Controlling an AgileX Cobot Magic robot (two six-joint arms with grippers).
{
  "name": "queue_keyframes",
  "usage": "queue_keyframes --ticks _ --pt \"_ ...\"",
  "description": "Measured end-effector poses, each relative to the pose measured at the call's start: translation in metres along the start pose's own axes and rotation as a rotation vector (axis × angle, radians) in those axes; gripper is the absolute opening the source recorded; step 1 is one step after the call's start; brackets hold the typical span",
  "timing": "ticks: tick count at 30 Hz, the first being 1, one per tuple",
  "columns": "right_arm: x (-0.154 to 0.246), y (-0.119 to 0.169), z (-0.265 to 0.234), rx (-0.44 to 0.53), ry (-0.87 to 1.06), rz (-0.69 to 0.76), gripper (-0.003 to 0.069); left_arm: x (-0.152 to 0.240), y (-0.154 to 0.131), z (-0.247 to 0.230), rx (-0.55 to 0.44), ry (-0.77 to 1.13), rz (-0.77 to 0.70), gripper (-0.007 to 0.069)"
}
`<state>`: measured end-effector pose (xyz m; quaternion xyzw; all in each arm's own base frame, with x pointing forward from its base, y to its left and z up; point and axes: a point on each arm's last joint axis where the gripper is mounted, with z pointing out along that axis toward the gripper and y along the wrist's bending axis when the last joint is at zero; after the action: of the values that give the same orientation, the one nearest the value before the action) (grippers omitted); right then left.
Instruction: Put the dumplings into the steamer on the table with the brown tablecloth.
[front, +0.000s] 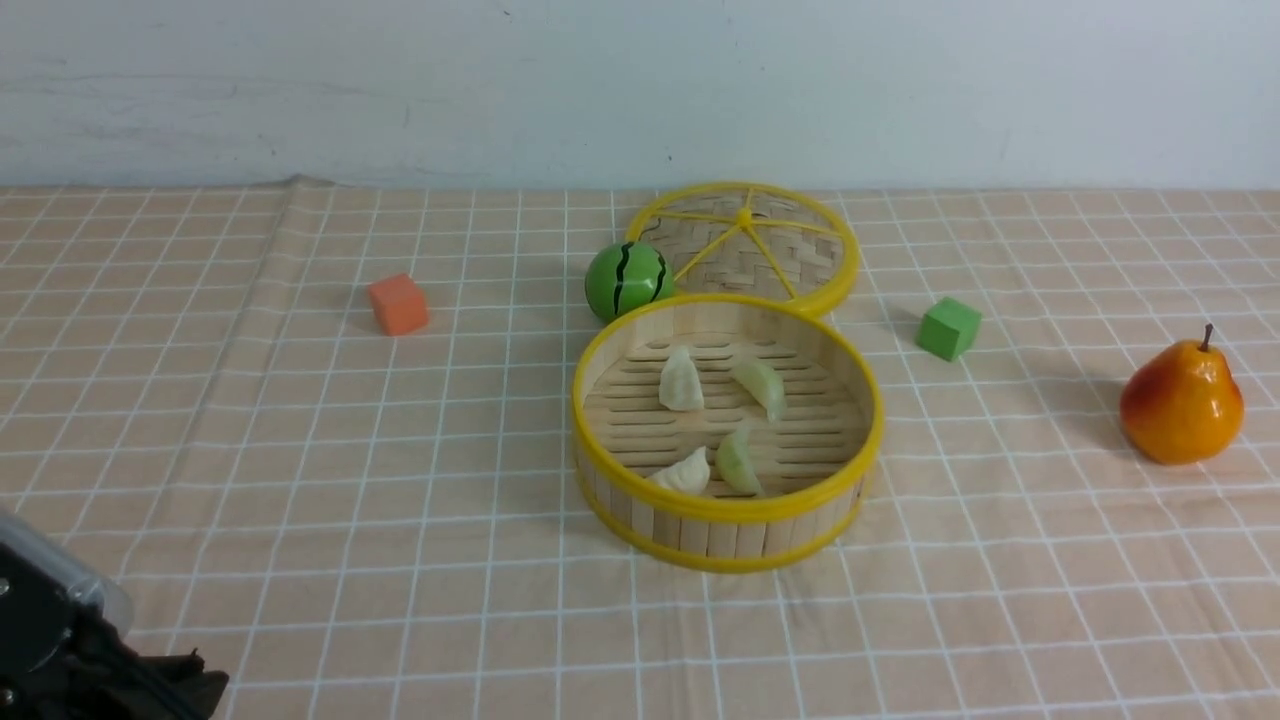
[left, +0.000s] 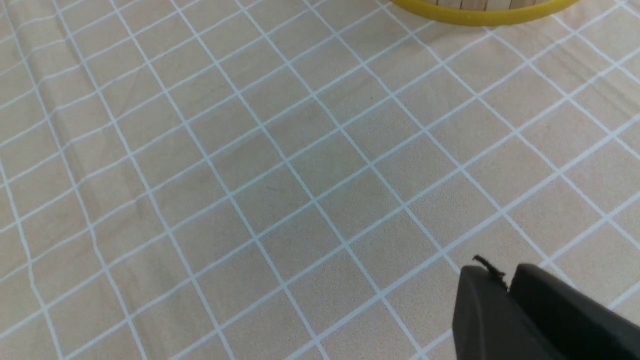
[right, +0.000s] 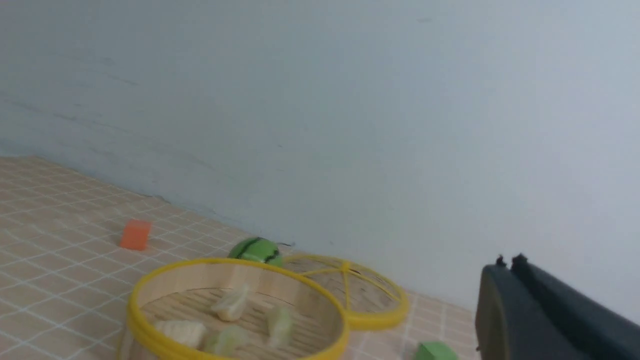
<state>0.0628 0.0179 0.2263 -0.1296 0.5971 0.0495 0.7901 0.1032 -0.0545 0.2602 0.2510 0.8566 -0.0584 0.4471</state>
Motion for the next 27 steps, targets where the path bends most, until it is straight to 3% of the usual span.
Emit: queue_keyframes --ticks 6,14,18,23,27 --pt "0.015 -0.008 -0.014 0.157 0.162 -0.007 0.0003 0.001 0.000 0.000 0.001 0.010 -0.006 0.0071" --pt "0.048 -0.004 -0.026 0.167 0.544 0.066 0.0008 0.001 0.000 0.000 0.000 0.016 -0.006 0.0074" --pt "0.048 -0.002 -0.026 0.160 0.566 0.134 0.0010 0.001 0.000 0.000 0.000 0.016 -0.006 0.0076" --pt "0.048 0.000 -0.027 0.194 0.567 0.339 -0.0016 0.002 0.000 0.000 -0.001 0.017 -0.006 0.0083" --pt "0.048 -0.001 -0.027 0.219 0.567 0.380 -0.0020 0.002 0.000 0.000 -0.001 0.017 -0.006 0.0088"
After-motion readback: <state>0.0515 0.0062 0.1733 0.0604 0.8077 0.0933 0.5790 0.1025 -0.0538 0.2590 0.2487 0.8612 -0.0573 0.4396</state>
